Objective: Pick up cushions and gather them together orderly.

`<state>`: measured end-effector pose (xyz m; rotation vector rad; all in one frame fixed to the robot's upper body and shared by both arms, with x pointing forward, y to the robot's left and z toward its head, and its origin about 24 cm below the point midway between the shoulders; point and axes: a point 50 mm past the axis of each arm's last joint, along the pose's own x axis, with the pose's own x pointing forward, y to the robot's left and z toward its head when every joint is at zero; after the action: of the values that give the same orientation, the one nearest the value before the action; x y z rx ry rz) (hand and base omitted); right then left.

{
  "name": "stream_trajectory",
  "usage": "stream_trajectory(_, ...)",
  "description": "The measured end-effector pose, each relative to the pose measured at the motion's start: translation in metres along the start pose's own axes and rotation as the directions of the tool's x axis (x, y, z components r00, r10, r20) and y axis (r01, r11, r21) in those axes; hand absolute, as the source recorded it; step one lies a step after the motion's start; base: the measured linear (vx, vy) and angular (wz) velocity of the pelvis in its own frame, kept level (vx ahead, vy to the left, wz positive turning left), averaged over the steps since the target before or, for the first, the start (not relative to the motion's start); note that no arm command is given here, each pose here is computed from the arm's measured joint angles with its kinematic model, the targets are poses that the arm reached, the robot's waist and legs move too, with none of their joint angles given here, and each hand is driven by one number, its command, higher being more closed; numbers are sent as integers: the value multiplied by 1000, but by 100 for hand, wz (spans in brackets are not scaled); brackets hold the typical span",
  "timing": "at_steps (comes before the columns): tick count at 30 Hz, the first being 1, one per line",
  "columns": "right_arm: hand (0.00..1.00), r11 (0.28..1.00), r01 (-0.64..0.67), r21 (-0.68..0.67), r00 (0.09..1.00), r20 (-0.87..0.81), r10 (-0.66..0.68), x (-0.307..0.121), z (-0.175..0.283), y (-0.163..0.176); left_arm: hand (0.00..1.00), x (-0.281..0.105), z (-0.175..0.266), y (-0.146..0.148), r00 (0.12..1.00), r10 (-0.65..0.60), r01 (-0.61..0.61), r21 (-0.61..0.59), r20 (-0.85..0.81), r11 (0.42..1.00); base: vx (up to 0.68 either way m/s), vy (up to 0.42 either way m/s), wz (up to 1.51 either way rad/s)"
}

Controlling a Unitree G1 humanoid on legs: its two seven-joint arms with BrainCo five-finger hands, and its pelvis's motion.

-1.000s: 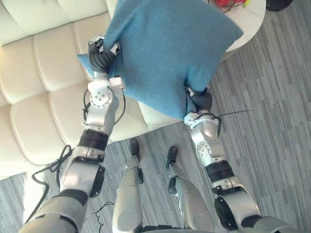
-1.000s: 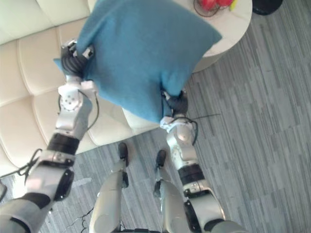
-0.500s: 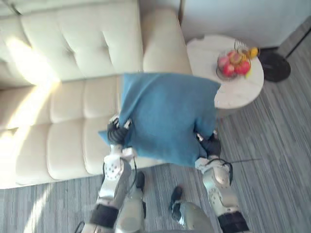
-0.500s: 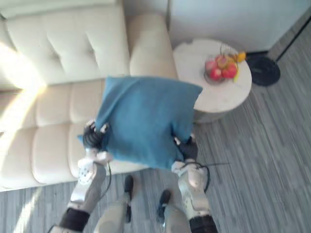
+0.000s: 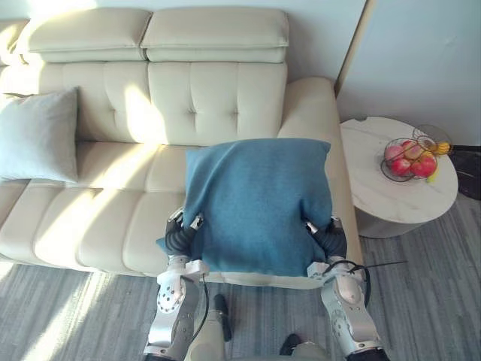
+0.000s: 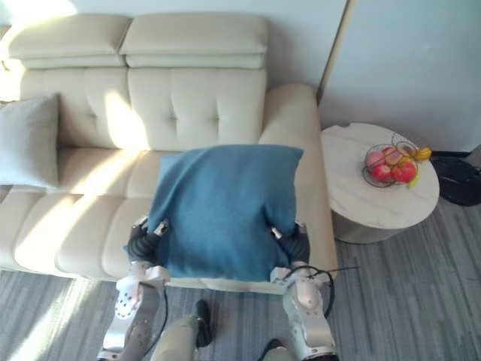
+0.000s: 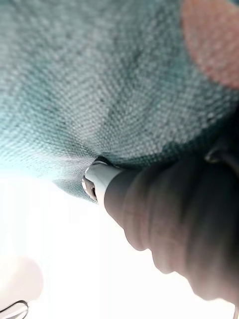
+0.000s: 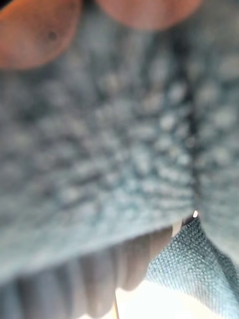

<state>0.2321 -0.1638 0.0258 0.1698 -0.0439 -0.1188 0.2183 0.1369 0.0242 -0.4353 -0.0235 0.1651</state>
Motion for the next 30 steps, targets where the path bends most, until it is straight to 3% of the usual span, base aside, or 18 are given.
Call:
stream_trajectory(12,100,999,19,28,995,-98,-16,-5,-21,3,100,-18,-17,29,992,12,-1,87,-127,996,121,271,27)
stream_trajectory(20,100,999,52,-14,997,-63,-53,0,-12,-14,100,-13,-24,16,985,-66,80,82,-157,993,269,-38,45)
stream_trajectory(30,100,997,70,-22,997,22,-70,2,6,-20,100,-21,-37,9,976,-72,82,39,-204,996,163,88,-14)
